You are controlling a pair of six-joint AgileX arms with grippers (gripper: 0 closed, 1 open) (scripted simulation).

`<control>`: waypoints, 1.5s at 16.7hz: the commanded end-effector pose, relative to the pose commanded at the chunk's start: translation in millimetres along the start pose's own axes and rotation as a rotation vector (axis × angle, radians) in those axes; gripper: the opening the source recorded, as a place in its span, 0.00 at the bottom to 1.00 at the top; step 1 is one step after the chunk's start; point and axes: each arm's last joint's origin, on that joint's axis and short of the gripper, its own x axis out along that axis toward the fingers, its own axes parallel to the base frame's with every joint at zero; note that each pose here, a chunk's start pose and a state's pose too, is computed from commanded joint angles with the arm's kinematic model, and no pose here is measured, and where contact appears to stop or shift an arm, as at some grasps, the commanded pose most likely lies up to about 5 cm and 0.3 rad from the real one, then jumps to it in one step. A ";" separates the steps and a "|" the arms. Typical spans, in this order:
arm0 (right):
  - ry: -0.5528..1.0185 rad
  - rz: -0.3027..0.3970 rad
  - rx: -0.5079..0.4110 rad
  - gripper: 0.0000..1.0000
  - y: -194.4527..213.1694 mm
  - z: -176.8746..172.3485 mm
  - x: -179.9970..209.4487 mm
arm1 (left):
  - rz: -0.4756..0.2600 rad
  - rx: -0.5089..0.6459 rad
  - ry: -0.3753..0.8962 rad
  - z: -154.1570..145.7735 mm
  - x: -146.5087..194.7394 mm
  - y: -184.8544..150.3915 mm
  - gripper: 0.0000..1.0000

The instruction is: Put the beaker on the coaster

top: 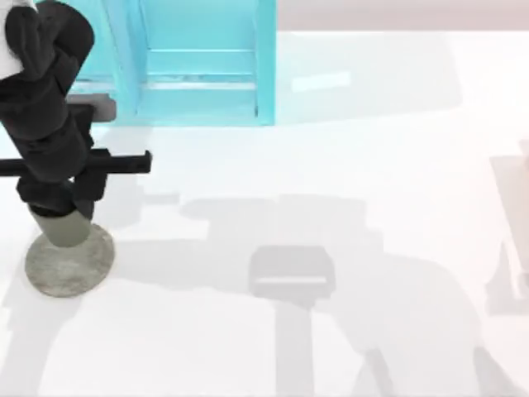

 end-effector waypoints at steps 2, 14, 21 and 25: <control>0.000 0.000 0.000 1.00 0.0 0.0 0.0 | -0.001 -0.004 -0.008 0.8 17.8 3.4 0.00; 0.000 0.000 0.000 1.00 0.0 0.0 0.0 | -0.002 -0.007 -0.005 -1.2 43.4 8.3 0.38; 0.000 0.000 0.000 1.00 0.0 0.0 0.0 | -0.002 -0.007 -0.005 -1.2 43.4 8.3 0.90; 0.000 0.000 0.000 1.00 0.0 0.0 0.0 | -0.002 -0.007 -0.005 -1.2 43.4 8.3 1.00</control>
